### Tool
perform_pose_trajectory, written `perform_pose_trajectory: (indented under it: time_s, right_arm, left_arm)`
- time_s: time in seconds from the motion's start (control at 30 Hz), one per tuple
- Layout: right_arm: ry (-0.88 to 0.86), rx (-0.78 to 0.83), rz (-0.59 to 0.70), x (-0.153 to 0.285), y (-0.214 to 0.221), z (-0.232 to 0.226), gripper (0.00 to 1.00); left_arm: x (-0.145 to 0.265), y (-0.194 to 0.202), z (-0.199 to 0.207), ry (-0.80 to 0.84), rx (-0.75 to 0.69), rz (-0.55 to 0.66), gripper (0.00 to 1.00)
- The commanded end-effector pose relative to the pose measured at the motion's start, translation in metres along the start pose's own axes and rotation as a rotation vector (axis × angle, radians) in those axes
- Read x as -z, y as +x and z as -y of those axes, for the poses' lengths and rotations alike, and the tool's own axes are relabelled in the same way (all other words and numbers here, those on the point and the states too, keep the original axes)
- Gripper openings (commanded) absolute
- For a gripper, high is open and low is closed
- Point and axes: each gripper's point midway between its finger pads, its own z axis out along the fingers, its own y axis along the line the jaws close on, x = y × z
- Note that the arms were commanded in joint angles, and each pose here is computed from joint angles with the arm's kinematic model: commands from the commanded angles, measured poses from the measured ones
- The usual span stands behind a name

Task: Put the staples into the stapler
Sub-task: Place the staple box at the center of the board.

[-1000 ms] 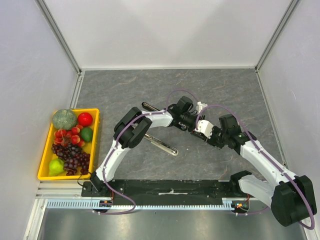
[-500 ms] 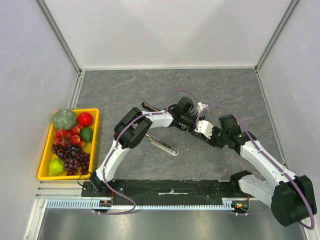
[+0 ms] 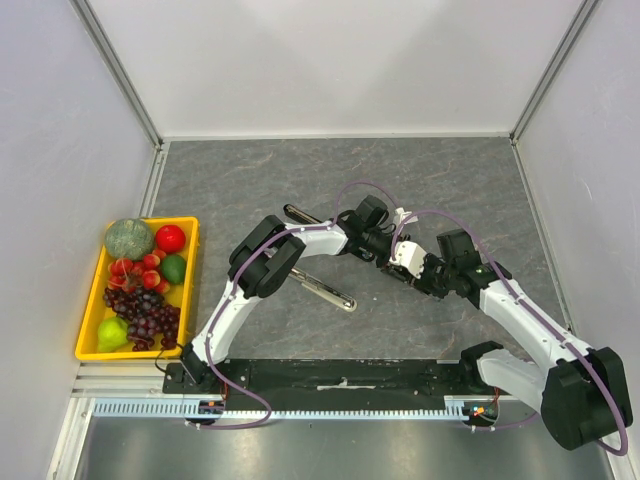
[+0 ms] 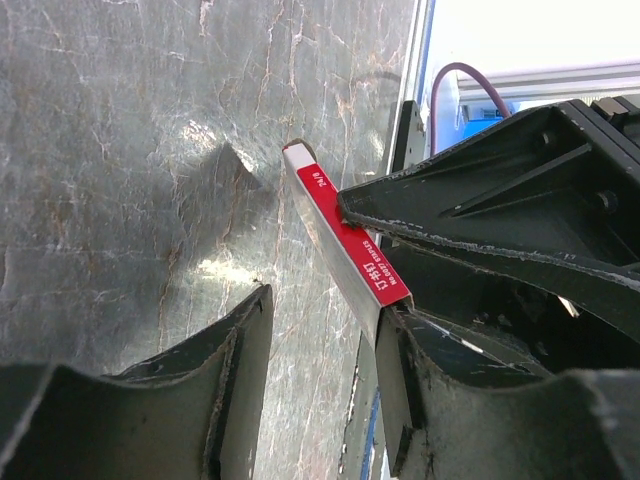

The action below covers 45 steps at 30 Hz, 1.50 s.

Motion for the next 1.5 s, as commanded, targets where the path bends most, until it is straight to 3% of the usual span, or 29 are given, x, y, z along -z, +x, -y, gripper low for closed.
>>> perform_pose_trajectory:
  time_s: [0.0, 0.4, 0.63, 0.83, 1.47]
  right_arm:
    - [0.189, 0.075, 0.261, 0.019, -0.078, 0.059, 0.41]
    - [0.24, 0.054, 0.253, 0.021, -0.08, 0.07, 0.41]
    - [0.193, 0.131, 0.113, 0.023, -0.043, 0.057, 0.41]
    - [0.145, 0.149, 0.068, 0.027, -0.025, 0.047, 0.44]
    - [-0.001, 0.144, -0.112, 0.015, 0.024, 0.029, 0.45]
  left_arm:
    - [-0.026, 0.039, -0.012, -0.026, 0.018, -0.1, 0.51]
    - [-0.028, 0.044, -0.012, -0.044, 0.01, -0.122, 0.49]
    - [-0.015, 0.029, -0.006, -0.045, -0.019, -0.083, 0.68]
    - [-0.007, 0.015, 0.004, -0.024, -0.039, -0.055, 0.76]
    - [0.013, -0.001, 0.033, 0.087, -0.067, -0.007, 0.78]
